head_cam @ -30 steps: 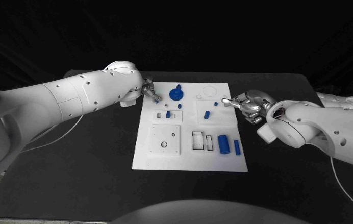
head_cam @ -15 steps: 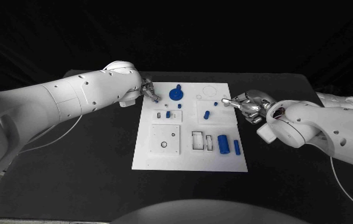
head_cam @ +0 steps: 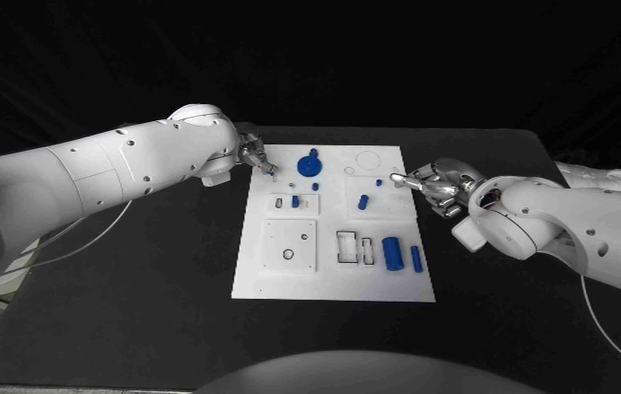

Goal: Assemble the parts on the task board

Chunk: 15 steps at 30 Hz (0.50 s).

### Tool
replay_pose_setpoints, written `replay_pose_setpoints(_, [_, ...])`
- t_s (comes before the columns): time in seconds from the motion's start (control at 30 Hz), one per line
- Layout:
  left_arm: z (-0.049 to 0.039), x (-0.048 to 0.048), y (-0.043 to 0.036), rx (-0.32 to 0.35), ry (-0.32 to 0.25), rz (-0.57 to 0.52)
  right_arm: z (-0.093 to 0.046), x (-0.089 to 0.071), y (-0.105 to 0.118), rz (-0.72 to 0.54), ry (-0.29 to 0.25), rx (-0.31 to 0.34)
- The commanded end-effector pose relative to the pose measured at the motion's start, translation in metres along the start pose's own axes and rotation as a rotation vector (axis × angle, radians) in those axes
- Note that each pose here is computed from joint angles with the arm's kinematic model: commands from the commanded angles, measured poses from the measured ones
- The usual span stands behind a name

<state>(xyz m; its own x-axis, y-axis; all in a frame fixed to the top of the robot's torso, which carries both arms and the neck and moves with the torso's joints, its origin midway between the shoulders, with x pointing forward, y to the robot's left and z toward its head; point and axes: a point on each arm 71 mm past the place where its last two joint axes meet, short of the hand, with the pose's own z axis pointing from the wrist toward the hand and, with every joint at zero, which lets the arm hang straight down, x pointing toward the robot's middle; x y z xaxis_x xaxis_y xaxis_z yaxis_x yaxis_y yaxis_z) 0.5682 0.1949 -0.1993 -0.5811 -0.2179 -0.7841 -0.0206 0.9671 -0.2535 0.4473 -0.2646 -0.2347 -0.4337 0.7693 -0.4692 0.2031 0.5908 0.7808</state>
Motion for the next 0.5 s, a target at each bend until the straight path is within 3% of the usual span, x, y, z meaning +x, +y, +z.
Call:
replay_pose_setpoints(0.03, [-0.0067, -0.0038, -0.0028, 0.014, 0.059, -0.023, 0.0, 0.001, 0.0, -0.01, 0.011, 0.001])
replay_pose_setpoints(0.23, [-0.0157, -0.0074, -0.0014, -0.014, 0.13, 0.014, 0.001, 0.002, 0.0, -0.011, 0.013, 0.0])
replay_pose_setpoints(0.5, [-0.0243, 0.0013, 0.0002, -0.033, 0.182, 0.049, 0.001, 0.002, 0.0, -0.011, 0.013, 0.0])
